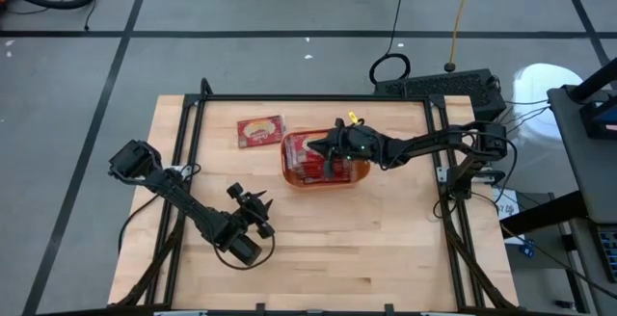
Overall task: Sort popcorn bags into baskets
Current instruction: Put the red popcorn bag into the orange bin
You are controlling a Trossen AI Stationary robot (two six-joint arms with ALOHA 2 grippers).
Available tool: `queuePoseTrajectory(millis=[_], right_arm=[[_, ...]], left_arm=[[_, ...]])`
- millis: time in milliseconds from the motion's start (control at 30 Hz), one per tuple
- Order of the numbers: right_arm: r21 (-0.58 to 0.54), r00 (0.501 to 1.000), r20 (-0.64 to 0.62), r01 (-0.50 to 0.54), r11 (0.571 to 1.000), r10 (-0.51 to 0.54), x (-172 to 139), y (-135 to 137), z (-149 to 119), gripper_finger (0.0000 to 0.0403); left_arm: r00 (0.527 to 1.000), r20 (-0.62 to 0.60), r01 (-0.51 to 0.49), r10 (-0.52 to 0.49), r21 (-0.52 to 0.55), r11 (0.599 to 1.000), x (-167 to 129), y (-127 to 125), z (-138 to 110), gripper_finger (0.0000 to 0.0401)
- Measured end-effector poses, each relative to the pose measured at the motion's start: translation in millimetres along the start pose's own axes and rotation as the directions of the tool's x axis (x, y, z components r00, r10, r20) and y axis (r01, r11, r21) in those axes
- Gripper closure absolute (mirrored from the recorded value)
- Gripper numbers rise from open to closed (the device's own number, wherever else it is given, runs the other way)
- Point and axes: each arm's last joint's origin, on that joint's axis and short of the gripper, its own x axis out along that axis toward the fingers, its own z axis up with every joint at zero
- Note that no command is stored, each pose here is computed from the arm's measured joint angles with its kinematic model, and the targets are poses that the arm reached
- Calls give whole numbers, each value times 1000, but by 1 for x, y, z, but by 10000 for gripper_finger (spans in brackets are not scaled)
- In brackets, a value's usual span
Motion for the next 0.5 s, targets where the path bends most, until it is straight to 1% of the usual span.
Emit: queuePoseTrajectory(millis=[167,333,500], right_arm=[[4,999,-26,28,1000,-28,2,-1,-6,403],[2,998,-47,29,1000,-29,10,-2,-19,403],[2,998,-52,30,1000,-30,15,-2,-26,403]], left_arm=[[1000,-1,-3,3,5,1000,1,0,0,249],[1000,-6,-15,15,8,1000,5,2,2,249],[1000,-11,-25,25,7,1000,7,3,3,249]])
